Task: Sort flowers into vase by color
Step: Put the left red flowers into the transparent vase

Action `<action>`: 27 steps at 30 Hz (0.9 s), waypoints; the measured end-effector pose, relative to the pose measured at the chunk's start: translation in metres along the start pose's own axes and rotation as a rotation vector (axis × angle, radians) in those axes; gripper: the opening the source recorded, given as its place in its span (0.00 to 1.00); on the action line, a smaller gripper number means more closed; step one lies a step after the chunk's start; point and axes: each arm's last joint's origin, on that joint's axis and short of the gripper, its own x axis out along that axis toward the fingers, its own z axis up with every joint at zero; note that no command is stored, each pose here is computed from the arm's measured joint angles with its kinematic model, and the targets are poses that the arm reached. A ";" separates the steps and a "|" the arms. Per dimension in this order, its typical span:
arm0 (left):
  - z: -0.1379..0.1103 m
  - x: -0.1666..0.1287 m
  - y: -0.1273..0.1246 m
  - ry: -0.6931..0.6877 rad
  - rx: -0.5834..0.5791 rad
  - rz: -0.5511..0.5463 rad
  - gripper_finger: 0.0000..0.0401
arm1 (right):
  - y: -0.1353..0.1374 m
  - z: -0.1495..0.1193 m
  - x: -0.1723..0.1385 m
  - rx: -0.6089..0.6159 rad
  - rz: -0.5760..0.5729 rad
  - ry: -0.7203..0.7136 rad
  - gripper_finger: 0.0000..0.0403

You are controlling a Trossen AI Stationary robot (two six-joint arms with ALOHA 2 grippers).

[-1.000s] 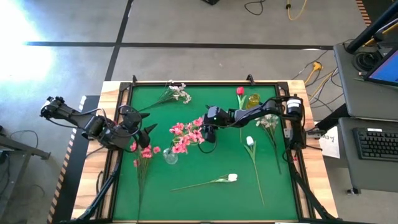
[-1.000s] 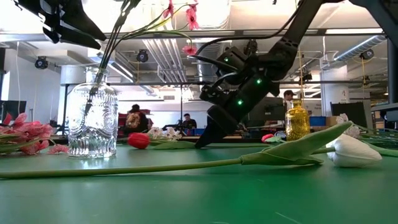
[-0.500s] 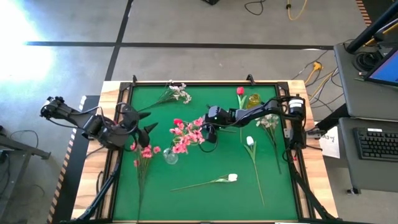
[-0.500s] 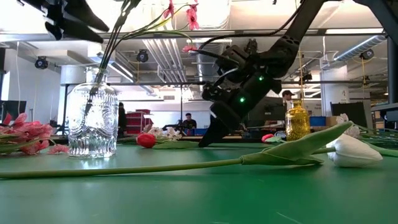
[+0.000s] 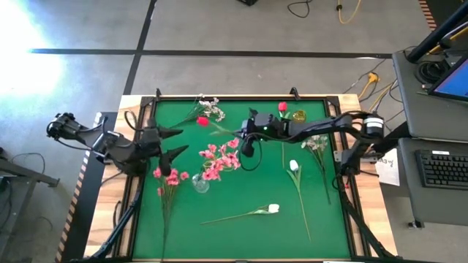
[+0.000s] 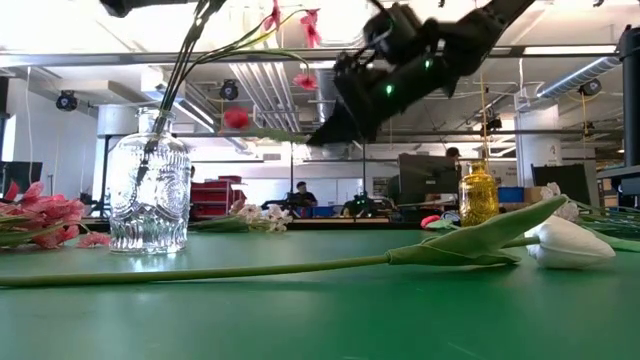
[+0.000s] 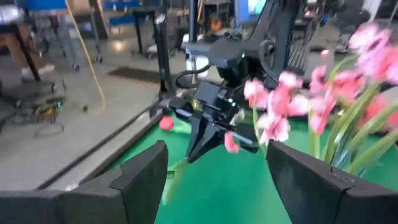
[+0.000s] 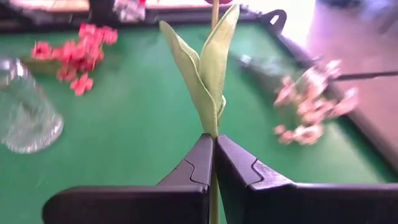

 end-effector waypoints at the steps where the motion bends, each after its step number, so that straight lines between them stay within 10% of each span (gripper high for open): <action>1: 0.002 -0.001 0.000 -0.008 0.011 -0.002 0.65 | -0.001 0.006 -0.005 -0.003 -0.018 -0.019 0.02; 16: 0.036 0.002 -0.006 -0.220 0.144 -0.196 0.62 | -0.014 0.084 -0.084 -0.089 -0.127 -0.492 0.02; 27: 0.051 0.045 0.022 -0.359 0.126 -0.312 0.55 | -0.010 0.111 -0.117 -0.175 0.013 -0.792 0.02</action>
